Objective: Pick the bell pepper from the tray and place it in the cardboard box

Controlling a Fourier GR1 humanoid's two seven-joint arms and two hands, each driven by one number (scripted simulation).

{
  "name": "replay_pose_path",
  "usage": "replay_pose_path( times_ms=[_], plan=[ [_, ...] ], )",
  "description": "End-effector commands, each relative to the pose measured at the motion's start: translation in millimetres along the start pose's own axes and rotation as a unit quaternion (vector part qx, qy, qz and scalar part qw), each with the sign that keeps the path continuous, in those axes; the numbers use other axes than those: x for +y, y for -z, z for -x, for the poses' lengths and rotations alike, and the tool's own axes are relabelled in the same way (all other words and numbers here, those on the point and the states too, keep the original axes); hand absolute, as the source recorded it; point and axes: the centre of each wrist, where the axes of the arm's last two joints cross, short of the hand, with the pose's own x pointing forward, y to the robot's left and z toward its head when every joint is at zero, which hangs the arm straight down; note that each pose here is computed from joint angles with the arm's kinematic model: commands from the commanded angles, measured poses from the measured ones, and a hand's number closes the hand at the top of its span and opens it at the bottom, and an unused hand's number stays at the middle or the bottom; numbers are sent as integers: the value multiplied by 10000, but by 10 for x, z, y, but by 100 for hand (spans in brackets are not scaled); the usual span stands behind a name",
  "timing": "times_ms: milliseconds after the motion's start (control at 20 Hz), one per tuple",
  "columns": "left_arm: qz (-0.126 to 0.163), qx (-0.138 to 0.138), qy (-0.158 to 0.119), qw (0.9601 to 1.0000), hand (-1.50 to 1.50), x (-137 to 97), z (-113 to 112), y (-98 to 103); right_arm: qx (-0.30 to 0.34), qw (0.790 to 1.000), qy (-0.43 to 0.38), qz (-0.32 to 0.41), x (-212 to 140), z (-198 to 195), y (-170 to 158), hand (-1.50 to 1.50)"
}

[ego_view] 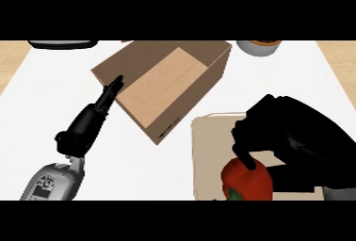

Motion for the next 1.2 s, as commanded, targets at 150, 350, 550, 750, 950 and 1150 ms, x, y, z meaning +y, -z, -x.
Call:
replay_pose_path(
  times_ms=[150,350,550,750,950,1150],
  plan=[
    [168,313,-88,9993,0,22,234,-48,525,9981,-15,309,-318,32,381,150],
    [219,320,-111,9992,0,15,220,-28,620,9968,67,495,-372,147,645,150],
    [244,260,-97,9993,0,-177,-37,82,650,9965,249,464,-348,162,932,150],
    [267,321,-157,9990,0,-129,153,107,763,9957,309,433,-206,334,1195,150],
    [301,403,-84,9987,0,-162,117,57,872,9942,324,546,-106,357,1470,150],
    [255,248,-100,9993,0,-152,-10,215,1002,9934,-77,562,-12,490,1645,150]
  ],
)
